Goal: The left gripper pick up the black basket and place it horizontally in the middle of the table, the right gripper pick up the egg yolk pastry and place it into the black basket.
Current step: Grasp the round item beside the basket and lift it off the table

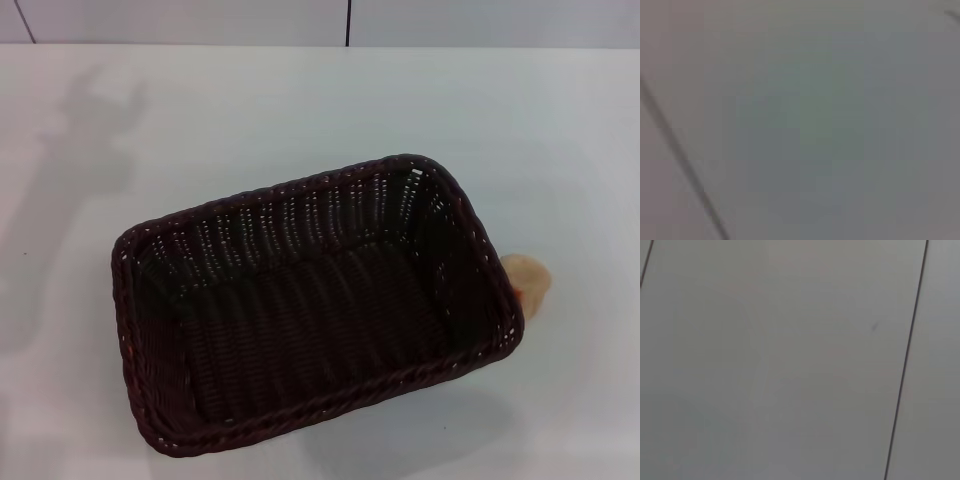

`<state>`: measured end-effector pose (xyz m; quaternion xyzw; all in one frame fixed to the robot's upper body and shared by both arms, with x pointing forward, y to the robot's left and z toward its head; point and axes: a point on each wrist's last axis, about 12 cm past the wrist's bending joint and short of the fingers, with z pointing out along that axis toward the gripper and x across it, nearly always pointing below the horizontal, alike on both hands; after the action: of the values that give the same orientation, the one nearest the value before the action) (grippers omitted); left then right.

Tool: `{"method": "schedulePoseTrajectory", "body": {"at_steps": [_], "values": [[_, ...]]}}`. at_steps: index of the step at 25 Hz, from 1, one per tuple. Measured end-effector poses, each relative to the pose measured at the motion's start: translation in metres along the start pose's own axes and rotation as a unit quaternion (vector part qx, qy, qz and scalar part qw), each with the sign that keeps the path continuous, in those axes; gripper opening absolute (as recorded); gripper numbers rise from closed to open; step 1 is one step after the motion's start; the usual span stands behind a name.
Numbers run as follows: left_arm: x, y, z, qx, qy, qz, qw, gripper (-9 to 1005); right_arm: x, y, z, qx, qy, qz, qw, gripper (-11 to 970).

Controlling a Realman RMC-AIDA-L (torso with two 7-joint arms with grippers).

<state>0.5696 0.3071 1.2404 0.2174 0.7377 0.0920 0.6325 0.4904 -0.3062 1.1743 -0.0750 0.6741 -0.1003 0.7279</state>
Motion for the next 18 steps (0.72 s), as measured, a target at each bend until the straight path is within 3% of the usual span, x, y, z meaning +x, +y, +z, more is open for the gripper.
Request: {"method": "schedulePoseTrajectory", "body": {"at_steps": [10,14,18], "values": [[0.041,0.040,-0.012,-0.081,-0.021,-0.159,0.984,776,0.000,0.007,-0.003,-0.019,0.057,0.008,0.998,382],[0.054,0.047,-0.013,-0.103,-0.015,-0.180,0.978,775,0.001,0.014,-0.002,-0.036,0.094,0.011,0.995,381],[0.069,0.045,-0.008,-0.116,0.001,-0.167,0.979,775,0.005,0.023,-0.003,-0.054,0.118,0.013,0.991,381]]}}
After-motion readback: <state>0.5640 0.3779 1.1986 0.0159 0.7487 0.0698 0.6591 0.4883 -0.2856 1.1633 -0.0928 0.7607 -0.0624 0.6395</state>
